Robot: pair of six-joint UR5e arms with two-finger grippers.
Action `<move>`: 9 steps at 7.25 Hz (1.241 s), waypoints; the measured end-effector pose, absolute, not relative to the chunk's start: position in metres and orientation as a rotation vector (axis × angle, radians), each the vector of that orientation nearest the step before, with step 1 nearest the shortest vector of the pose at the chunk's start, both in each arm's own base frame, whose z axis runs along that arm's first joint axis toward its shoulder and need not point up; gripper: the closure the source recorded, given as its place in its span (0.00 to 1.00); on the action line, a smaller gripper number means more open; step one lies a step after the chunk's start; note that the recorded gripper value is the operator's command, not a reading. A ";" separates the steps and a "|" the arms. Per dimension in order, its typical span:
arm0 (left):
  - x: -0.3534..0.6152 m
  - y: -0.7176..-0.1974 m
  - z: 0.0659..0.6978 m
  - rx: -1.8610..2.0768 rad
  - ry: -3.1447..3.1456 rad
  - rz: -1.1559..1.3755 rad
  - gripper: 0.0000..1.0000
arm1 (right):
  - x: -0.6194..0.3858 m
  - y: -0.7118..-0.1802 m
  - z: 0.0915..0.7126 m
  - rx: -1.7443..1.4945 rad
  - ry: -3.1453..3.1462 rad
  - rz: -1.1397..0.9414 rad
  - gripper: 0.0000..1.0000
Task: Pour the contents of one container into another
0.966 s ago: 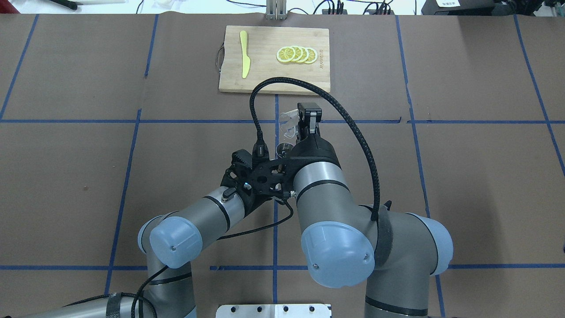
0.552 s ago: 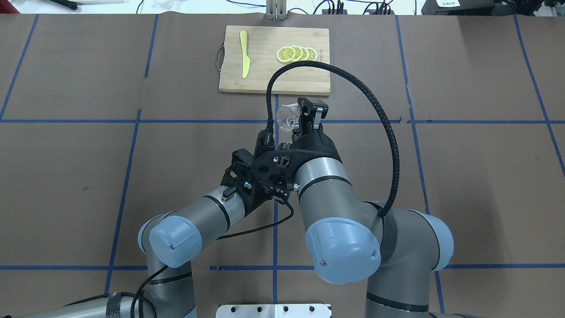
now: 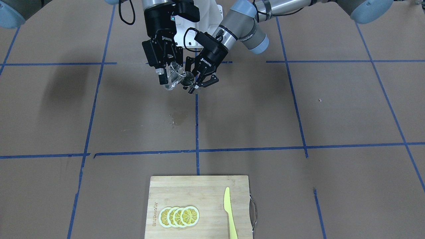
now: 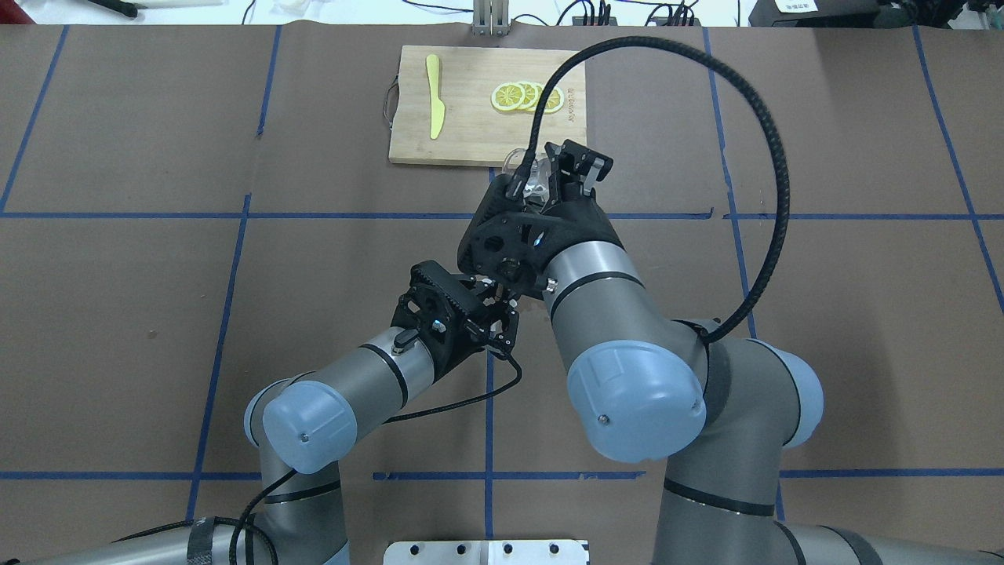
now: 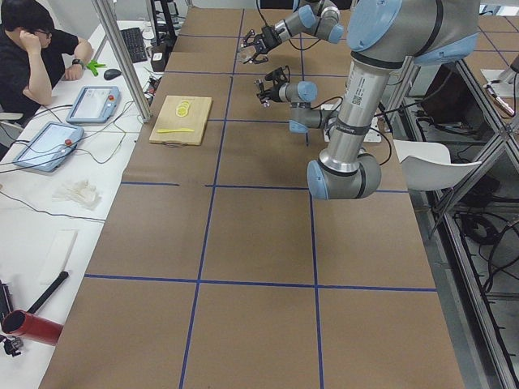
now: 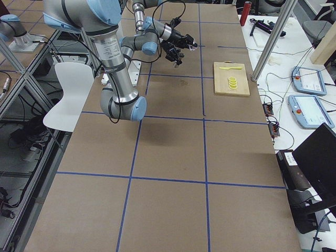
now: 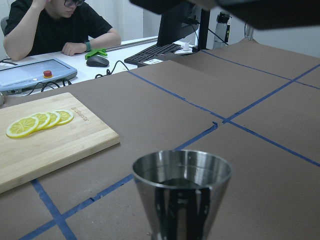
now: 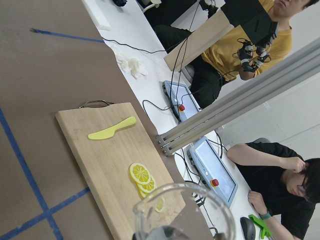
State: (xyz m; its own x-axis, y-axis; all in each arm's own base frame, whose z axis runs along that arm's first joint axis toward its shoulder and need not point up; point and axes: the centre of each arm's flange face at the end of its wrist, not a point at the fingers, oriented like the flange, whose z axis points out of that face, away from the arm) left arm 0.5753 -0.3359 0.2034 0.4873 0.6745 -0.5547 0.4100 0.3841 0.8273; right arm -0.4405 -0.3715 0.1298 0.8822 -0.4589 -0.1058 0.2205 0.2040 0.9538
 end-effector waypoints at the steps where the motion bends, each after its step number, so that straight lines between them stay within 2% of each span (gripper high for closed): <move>1: 0.571 -0.342 0.202 1.236 1.119 0.211 1.00 | -0.424 -0.382 0.144 1.240 -0.286 -0.385 1.00; 4: 0.530 -0.359 0.213 1.173 1.189 0.046 1.00 | -0.373 -0.407 0.201 1.084 -0.432 -0.141 1.00; 6: 0.492 -0.366 0.260 1.069 1.211 -0.103 1.00 | -0.342 -0.401 0.241 0.983 -0.489 -0.033 1.00; 9: 0.409 -0.362 0.340 1.097 1.040 -0.216 1.00 | -0.319 -0.389 0.307 0.801 -0.560 0.244 1.00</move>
